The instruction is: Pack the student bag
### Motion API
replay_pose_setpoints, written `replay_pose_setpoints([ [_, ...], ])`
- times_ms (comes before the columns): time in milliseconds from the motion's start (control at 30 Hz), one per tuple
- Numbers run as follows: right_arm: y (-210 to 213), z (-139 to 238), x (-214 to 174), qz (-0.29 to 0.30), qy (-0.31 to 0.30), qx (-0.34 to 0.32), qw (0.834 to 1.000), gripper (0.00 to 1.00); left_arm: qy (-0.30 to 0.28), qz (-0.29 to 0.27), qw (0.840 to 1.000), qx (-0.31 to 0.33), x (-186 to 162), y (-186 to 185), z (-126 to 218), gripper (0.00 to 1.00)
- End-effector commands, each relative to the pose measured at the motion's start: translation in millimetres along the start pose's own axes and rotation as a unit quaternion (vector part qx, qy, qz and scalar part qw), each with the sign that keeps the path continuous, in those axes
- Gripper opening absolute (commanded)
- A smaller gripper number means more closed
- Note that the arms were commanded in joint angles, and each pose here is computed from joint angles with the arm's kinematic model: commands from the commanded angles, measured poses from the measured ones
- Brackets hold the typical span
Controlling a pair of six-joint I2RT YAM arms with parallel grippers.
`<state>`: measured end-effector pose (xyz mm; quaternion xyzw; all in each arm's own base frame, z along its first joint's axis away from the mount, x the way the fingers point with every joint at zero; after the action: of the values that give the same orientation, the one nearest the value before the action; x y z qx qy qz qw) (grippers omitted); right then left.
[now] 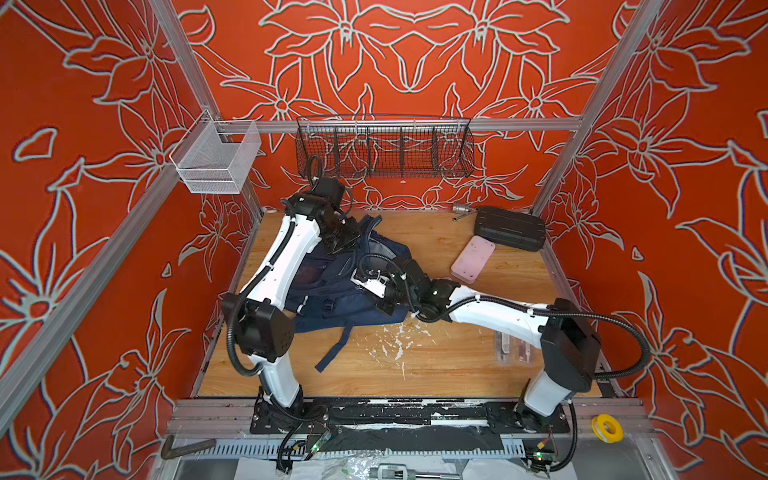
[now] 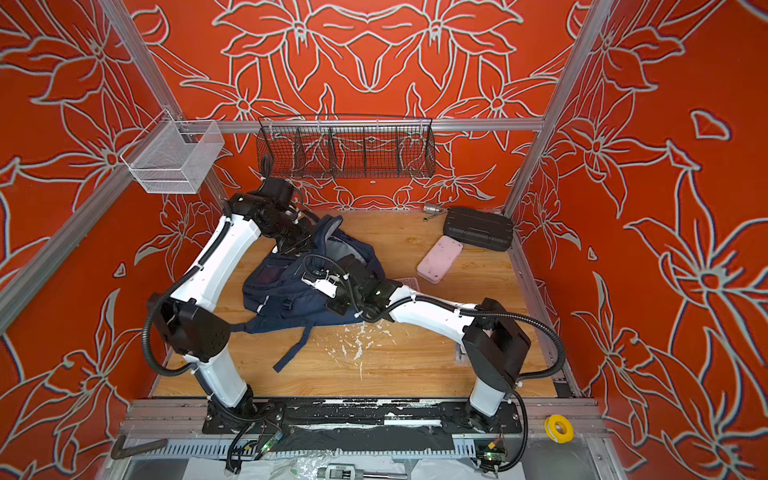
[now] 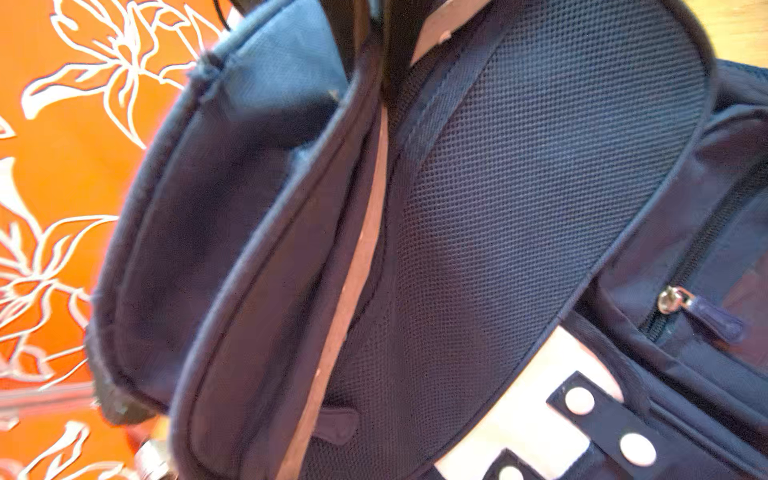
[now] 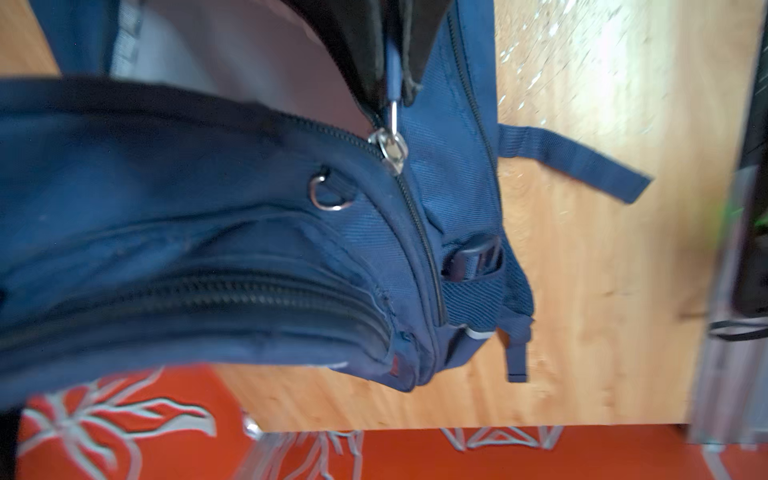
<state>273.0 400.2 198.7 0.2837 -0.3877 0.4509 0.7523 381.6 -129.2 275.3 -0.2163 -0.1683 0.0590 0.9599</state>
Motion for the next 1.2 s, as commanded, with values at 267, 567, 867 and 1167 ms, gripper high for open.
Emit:
replay_pose_setpoints([
  [267,-15.0,-6.7,44.2,0.042,-0.011,0.169,0.985,0.0,-0.074,0.043,0.993,-0.081,7.0,-11.6,31.1,0.0],
  [567,-25.8,-3.7,34.8,-0.008,-0.03,0.068,0.997,0.0,-0.085,0.084,0.984,-0.132,55.2,-26.5,-5.9,0.0],
  [867,12.0,-14.3,26.8,-0.009,-0.031,-0.096,0.995,0.0,-0.109,0.127,0.976,-0.141,76.9,-27.8,-15.5,0.0],
  [1167,13.3,-6.1,33.0,-0.067,0.02,-0.142,0.987,0.0,-0.114,0.111,0.981,-0.111,76.2,-25.6,-14.7,0.0],
])
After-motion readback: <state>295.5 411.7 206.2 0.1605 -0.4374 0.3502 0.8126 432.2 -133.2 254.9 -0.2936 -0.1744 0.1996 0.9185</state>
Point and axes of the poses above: each gripper's point midway between its finger pads, its own z axis back along the fingers, its own y axis along the line the jaws close on, x = y × z, the point moved 2 cm from there along z, back along the fingers, and after that the axes turned 15 degrees about -z, right-handed, at the moved point
